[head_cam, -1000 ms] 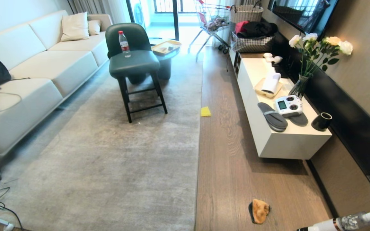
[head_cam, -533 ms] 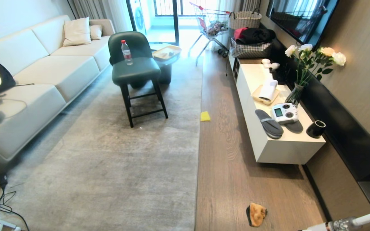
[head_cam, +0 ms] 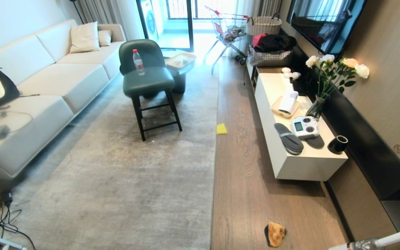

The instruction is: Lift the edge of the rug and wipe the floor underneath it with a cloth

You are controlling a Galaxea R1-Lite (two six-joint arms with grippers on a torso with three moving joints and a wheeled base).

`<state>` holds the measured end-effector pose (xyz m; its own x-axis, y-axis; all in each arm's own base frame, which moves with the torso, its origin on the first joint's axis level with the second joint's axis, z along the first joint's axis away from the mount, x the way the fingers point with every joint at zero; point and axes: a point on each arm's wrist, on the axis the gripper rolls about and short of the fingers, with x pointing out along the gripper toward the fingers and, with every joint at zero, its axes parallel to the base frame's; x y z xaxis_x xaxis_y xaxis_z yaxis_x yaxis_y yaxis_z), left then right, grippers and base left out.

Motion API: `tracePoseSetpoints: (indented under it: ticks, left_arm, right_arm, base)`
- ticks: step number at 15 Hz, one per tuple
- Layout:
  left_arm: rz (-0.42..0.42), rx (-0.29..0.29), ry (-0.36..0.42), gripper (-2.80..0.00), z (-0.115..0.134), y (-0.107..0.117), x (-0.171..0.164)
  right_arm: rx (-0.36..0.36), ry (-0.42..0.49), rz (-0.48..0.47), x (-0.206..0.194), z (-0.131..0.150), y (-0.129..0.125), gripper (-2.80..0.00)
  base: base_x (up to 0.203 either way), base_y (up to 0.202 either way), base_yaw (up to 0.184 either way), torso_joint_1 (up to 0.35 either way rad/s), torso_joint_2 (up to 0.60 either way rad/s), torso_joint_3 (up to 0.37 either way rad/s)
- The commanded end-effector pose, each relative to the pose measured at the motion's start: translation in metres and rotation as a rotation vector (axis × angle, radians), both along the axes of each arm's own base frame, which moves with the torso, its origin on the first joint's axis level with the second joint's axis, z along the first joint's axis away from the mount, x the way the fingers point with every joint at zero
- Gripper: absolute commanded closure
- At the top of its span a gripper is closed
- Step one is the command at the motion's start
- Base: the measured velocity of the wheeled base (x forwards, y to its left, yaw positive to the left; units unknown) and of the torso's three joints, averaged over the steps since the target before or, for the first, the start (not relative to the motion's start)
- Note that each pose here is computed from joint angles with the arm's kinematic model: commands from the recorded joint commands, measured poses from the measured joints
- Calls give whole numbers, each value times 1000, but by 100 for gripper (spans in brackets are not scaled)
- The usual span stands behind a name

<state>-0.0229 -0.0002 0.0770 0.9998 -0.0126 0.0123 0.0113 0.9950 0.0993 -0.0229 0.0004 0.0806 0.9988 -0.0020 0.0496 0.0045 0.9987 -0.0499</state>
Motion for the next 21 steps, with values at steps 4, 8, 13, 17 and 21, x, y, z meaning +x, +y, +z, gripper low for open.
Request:
tracePoseSetpoints:
  ticks: [4,8,13,17,21]
  left_arm:
    - [0,0,-1,0,0,0,0]
    - [0,0,-1,0,0,0,0]
    - [0,0,-1,0,0,0,0]
    - [0,0,-1,0,0,0,0]
    - [0,0,-1,0,0,0,0]
  right_arm:
    - [0,0,1,0,0,0,0]
    - [-1,-1,0,0,0,0,0]
    - [10,-1,-1,0,0,0,0]
    - [22,0,-1,0,0,0,0]
    - [22,0,-1,0,0,0,0]
  base:
    - [0,0,0,150,-337,-185]
    - [0,0,0,144,-320,-175]
    - [0,0,0,134,-297,-156]
    - [0,0,0,0,0,0]
    - [0,0,0,0,0,0]
